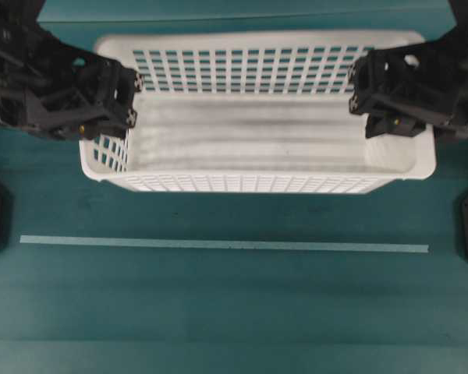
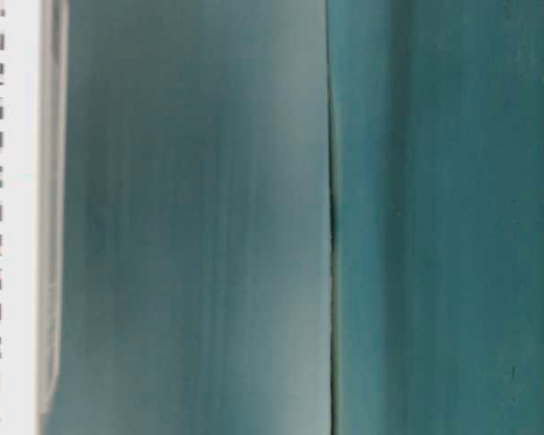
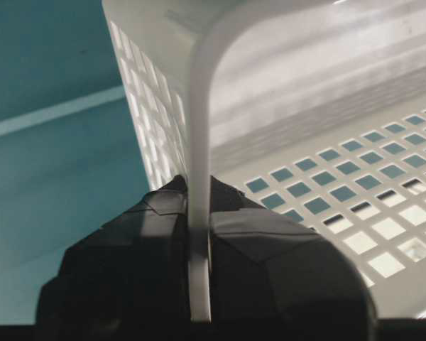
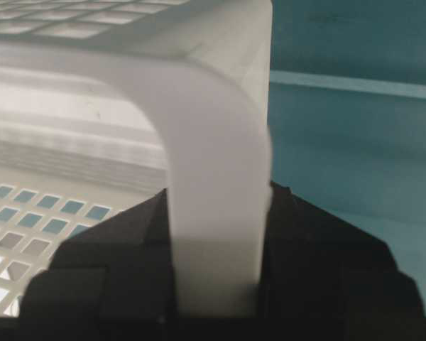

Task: Lift the white basket with both hands.
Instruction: 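Lift the basket upward with both grippers holding the rims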

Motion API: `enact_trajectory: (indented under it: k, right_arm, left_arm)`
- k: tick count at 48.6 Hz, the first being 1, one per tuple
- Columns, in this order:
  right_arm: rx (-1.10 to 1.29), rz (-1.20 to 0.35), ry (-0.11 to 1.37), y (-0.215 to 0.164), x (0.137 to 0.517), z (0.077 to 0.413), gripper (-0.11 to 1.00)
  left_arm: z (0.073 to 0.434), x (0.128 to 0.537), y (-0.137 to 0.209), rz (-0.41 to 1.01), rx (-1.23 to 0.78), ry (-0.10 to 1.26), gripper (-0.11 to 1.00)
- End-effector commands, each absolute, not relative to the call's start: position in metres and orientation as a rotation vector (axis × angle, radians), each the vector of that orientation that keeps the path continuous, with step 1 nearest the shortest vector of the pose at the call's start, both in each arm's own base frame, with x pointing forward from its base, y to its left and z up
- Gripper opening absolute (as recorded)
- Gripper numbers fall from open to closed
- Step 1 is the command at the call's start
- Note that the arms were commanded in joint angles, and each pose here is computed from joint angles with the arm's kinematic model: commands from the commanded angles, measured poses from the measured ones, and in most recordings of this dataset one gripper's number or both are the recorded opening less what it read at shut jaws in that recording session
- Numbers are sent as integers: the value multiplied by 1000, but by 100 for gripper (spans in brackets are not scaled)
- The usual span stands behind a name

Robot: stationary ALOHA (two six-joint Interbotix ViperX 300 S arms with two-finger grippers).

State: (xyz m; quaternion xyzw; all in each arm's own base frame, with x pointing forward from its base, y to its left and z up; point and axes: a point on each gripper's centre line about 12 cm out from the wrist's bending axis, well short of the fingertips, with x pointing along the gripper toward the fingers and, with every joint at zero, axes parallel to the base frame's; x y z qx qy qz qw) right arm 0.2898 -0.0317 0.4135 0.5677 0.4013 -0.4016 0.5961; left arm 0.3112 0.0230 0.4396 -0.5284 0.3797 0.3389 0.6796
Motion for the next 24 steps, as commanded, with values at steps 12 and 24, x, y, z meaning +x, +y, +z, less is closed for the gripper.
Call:
enact_trajectory:
  k: [12, 24]
  right_arm:
    - [1254, -924, 926, -30, 288, 445, 20]
    - [1234, -891, 914, -29, 292, 460, 20]
  left_arm:
    - [471, 304, 24, 716, -1124, 861, -2]
    - [492, 299, 26, 702, -1120, 839, -2]
